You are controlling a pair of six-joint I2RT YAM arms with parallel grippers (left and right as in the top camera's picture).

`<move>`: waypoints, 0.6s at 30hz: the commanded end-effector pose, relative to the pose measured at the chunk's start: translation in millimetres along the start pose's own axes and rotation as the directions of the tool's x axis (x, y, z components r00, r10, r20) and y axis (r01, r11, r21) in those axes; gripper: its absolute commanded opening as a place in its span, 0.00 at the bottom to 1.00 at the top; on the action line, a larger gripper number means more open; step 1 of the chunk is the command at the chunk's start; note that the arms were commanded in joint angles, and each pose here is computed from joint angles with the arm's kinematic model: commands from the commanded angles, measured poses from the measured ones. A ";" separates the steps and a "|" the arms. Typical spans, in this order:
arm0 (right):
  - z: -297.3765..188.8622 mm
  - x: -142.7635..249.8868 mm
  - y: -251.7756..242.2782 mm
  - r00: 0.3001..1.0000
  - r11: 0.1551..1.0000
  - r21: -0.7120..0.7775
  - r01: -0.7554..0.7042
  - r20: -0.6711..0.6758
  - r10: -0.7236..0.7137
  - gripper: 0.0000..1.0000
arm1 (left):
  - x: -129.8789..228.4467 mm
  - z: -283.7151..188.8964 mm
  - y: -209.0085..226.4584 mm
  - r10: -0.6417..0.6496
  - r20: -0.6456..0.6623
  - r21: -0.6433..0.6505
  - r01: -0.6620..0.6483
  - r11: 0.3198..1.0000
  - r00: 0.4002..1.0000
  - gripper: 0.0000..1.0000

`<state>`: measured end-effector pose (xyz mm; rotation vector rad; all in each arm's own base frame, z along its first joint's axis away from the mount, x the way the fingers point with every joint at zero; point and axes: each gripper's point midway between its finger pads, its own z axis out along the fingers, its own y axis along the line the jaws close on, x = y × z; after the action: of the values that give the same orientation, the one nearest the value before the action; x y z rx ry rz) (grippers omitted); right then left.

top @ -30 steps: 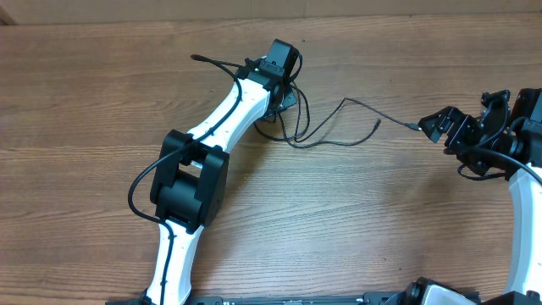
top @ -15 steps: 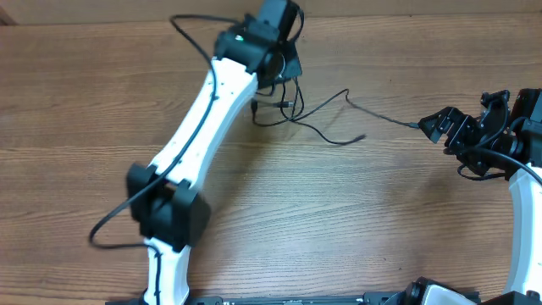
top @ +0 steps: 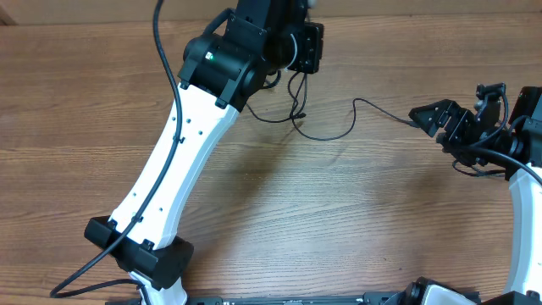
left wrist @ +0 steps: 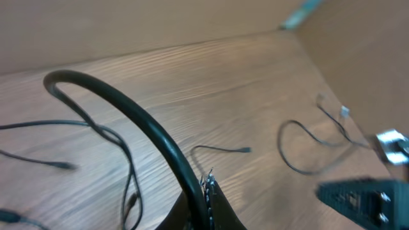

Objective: Untangle cables

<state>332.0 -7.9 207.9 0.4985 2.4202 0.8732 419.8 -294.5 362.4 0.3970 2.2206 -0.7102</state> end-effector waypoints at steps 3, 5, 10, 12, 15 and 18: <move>2.1 4.6 32.6 0.999 0.989 -0.142 0.039 -0.028 -0.044 1.00 | -11.8 -41.5 -56.5 0.202 0.083 0.240 -0.216 0.946 0.976 0.04; 5.3 6.0 38.5 0.997 0.986 -0.152 0.062 -0.031 -0.067 1.00 | -8.1 -50.2 -75.0 0.246 0.098 0.340 -0.265 0.902 0.964 0.04; 16.0 3.2 62.4 0.984 0.965 -0.198 0.171 -0.003 -0.175 1.00 | -9.0 -72.3 -104.3 0.290 0.161 0.480 -0.331 0.812 0.943 0.04; 21.8 1.0 74.1 0.973 0.950 -0.215 0.227 0.018 -0.228 1.00 | -12.5 -78.0 -108.4 0.294 0.185 0.489 -0.347 0.800 0.938 0.04; 37.4 -6.4 81.4 0.977 0.962 -0.169 0.213 0.043 -0.208 1.00 | -16.0 -86.5 -111.6 0.297 0.209 0.487 -0.363 0.795 0.932 0.04; 60.2 -15.2 72.8 0.992 0.993 -0.048 0.107 0.072 -0.104 1.00 | -18.2 -96.2 -114.4 0.290 0.221 0.486 -0.363 0.795 0.931 0.04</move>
<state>374.5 72.7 241.4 0.1456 2.2809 0.9625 348.0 -334.4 437.0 0.8928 1.8561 -1.0837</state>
